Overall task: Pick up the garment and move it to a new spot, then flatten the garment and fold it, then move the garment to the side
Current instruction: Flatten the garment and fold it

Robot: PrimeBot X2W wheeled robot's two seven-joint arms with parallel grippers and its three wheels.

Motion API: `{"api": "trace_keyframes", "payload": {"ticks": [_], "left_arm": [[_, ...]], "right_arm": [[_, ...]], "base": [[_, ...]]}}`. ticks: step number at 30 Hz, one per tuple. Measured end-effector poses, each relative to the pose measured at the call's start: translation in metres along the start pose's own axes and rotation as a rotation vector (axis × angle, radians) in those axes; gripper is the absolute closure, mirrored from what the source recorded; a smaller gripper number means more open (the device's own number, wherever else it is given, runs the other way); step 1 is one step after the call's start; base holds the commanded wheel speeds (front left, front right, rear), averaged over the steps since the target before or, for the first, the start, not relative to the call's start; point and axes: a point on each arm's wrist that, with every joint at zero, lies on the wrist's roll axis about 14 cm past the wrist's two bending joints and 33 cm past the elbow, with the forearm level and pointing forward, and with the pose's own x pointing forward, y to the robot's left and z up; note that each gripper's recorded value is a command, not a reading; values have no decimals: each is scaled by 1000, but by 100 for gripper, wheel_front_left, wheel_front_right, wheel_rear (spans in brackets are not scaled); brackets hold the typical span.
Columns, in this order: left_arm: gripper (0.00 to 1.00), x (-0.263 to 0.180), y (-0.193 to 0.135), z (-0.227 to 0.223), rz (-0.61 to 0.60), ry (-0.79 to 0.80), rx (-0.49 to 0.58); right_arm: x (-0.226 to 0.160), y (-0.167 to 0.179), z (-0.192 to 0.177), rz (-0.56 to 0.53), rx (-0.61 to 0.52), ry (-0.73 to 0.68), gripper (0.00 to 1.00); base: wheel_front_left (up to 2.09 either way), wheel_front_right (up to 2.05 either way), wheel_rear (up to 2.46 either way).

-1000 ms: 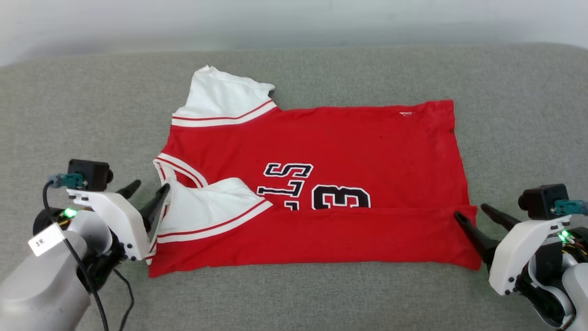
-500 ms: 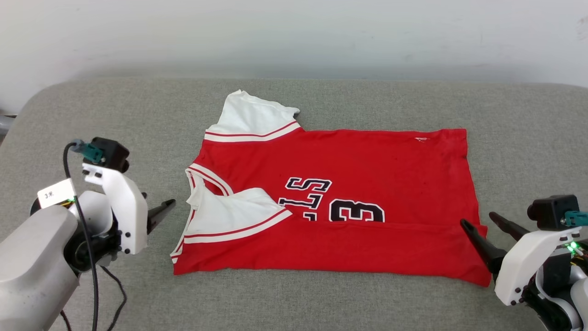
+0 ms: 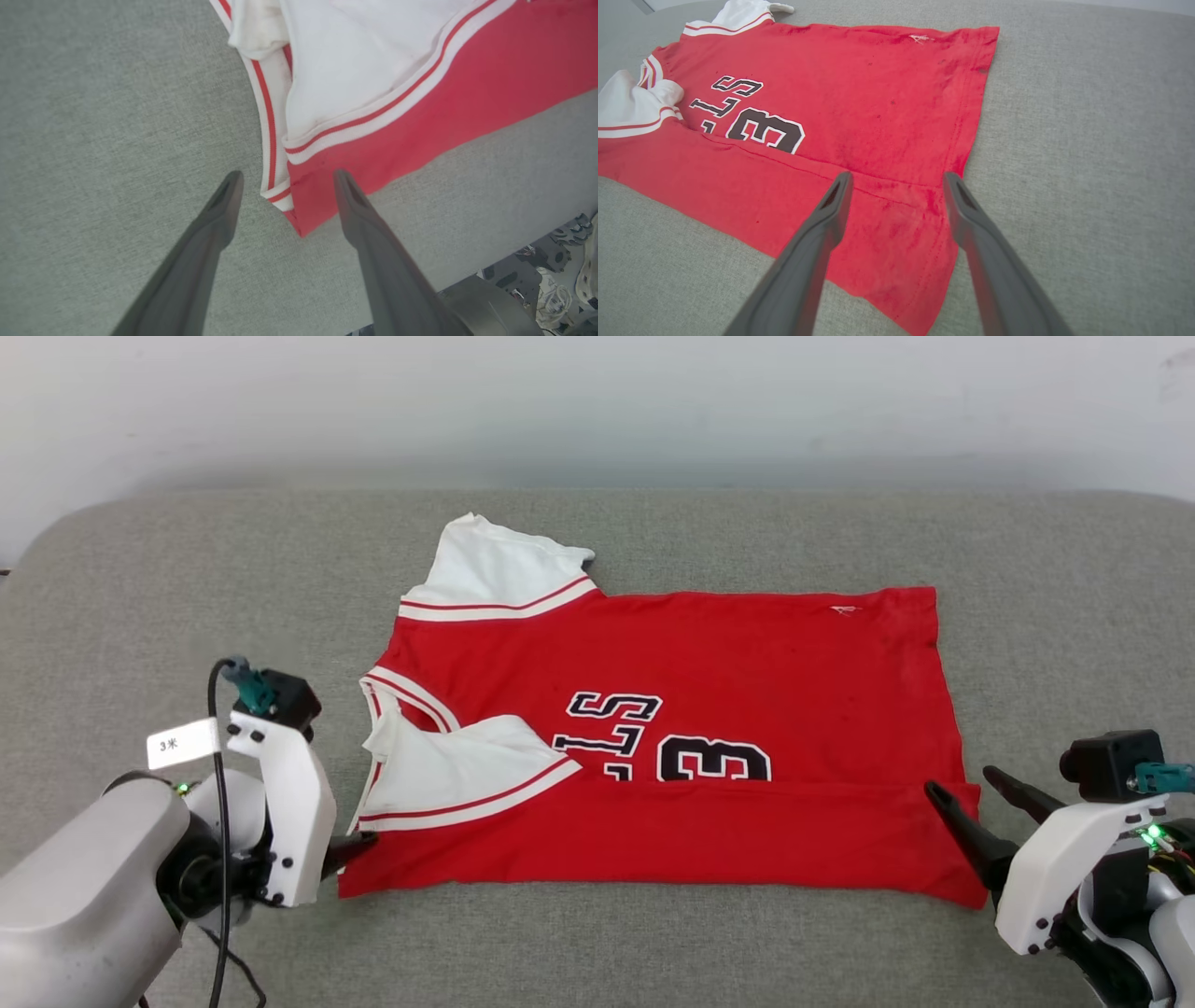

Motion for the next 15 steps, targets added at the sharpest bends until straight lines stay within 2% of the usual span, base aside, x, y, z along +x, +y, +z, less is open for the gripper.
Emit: {"api": "trace_keyframes", "payload": {"ticks": [15], "left_arm": [[0, 39, 8, -43, -2, 183, -34]], "right_arm": [[4, -14, -8, -34, 17, 19, 0]], "base": [[0, 0, 0]]}}
